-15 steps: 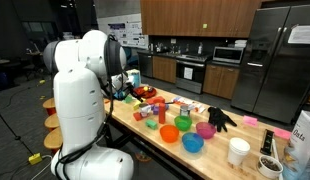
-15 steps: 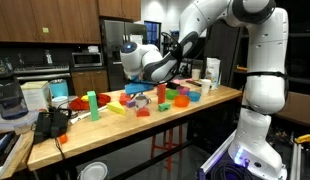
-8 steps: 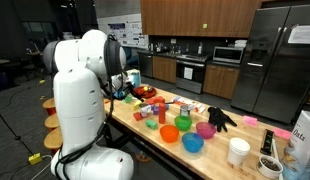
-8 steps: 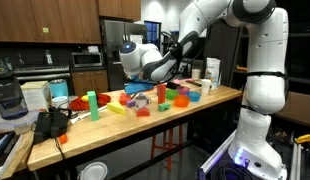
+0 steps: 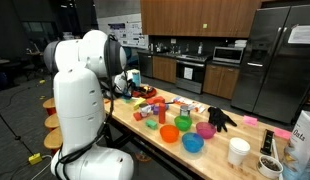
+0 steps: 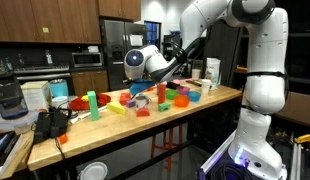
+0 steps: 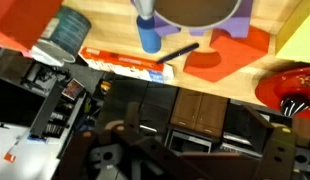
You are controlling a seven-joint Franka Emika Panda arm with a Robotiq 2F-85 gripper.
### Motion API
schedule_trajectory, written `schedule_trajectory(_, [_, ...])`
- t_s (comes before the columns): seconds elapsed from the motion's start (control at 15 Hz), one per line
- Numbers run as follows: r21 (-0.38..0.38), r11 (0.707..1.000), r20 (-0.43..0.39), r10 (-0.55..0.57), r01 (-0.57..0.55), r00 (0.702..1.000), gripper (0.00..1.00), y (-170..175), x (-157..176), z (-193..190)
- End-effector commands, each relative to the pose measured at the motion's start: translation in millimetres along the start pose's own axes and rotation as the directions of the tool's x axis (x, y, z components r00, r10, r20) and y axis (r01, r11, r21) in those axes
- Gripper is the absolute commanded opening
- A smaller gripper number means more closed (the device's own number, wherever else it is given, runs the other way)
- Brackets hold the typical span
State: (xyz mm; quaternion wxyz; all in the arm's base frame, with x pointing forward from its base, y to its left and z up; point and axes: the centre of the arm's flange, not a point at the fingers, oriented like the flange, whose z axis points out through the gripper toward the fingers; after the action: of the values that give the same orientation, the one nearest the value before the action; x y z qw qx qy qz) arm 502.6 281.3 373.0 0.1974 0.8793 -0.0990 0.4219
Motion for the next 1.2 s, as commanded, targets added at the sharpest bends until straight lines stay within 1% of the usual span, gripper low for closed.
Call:
schedule_trajectory(0.0, [0.051,0.998,-0.2,-0.03,0.041,0.979,1.0,7,-1,13])
schedule_trajectory(0.13, [0.074,0.995,-0.32,-0.043,0.07,0.946,1.0,8,1,17])
schedule_trajectory(0.2, [0.084,0.994,-0.379,-0.039,0.076,0.925,1.0,7,3,18])
schedule_trajectory(0.33, [0.109,0.991,-0.487,-0.01,0.073,0.873,1.0,5,5,21])
schedule_trajectory(0.47, [0.139,0.989,-0.584,0.039,0.052,0.811,1.0,4,7,25])
schedule_trajectory(0.6, [0.166,0.986,-0.663,0.104,0.01,0.741,1.0,1,9,30])
schedule_trajectory(0.73, [0.193,0.981,-0.728,0.167,-0.035,0.665,1.0,-1,10,34])
schedule_trajectory(0.87, [0.223,0.972,-0.782,0.227,-0.079,0.581,1.0,-2,11,37])
schedule_trajectory(1.0, [0.26,0.959,-0.826,0.282,-0.113,0.488,1.0,-3,11,39])
schedule_trajectory(1.13, [0.283,0.95,-0.846,0.313,-0.134,0.431,1.0,-3,10,40])
